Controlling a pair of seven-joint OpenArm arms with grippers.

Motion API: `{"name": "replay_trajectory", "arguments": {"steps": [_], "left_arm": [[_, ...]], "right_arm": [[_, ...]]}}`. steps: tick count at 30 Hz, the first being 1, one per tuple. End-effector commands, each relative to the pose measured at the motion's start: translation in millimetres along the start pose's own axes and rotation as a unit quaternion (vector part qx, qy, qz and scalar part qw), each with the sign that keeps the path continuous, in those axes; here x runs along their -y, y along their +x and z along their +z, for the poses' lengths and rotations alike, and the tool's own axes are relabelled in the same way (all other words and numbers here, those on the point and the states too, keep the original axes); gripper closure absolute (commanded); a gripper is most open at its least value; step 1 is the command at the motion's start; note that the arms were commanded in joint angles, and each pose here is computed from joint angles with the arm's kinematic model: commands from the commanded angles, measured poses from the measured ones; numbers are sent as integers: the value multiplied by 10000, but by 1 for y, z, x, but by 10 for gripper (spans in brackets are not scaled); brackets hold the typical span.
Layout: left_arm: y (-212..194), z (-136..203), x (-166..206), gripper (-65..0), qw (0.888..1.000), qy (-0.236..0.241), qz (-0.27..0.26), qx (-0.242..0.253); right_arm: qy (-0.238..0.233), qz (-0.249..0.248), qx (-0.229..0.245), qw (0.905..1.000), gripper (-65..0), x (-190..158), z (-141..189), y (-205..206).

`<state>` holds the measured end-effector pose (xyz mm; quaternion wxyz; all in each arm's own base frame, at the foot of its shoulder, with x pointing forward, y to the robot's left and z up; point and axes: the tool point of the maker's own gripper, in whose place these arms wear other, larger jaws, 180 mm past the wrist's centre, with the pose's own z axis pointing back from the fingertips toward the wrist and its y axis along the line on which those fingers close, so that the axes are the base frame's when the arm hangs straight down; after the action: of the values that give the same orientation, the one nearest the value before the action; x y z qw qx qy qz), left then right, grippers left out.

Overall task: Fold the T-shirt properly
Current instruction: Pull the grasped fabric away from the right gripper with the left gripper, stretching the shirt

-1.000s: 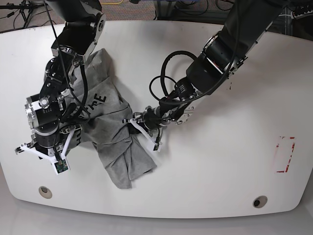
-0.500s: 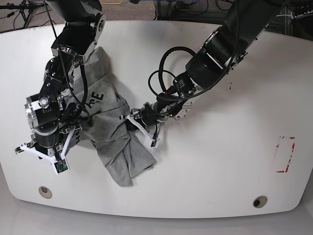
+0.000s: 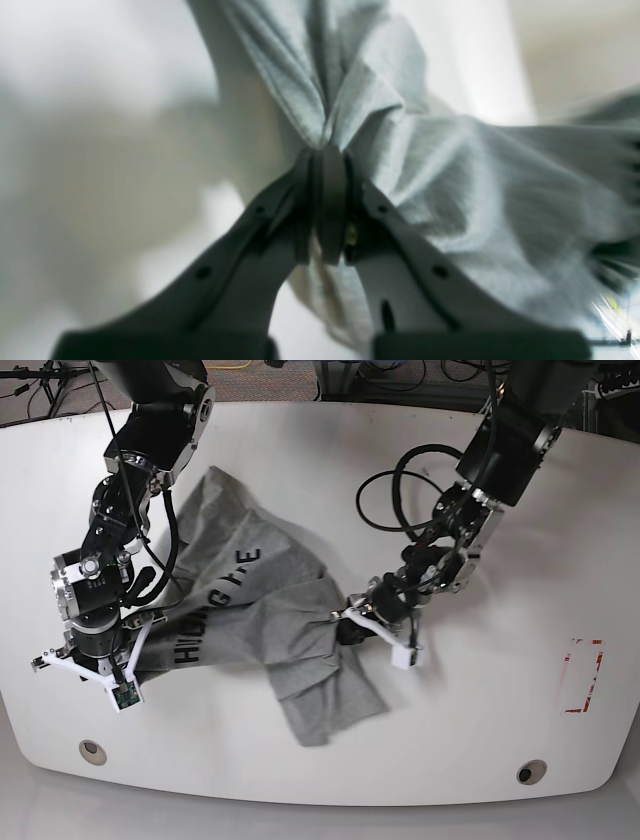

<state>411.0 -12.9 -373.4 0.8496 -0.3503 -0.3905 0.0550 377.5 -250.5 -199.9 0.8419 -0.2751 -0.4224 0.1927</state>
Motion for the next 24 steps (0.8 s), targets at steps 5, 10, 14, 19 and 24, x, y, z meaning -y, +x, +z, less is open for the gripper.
{"name": "replay_trajectory", "arguments": {"steps": [5,10,14,19,24], "left_arm": [[24,50,-5,0,9992,-97,-53,383],[21,87,-19,0,9988,13,-201,454],[12,114,-29,0,9986,113,-247,451],[5,136,-31,0,9984,160,-277,463],[6,150,-27,-71,9979,126,-405,484]], "right_arm": [[-82,-8,139,9999,-8,4,4,6],[-71,-18,143,9999,-8,3,4,6],[-67,-16,137,9999,-8,3,4,6],[-63,-10,141,9999,-8,2,4,6],[-63,-10,141,9999,-8,2,4,6]]}}
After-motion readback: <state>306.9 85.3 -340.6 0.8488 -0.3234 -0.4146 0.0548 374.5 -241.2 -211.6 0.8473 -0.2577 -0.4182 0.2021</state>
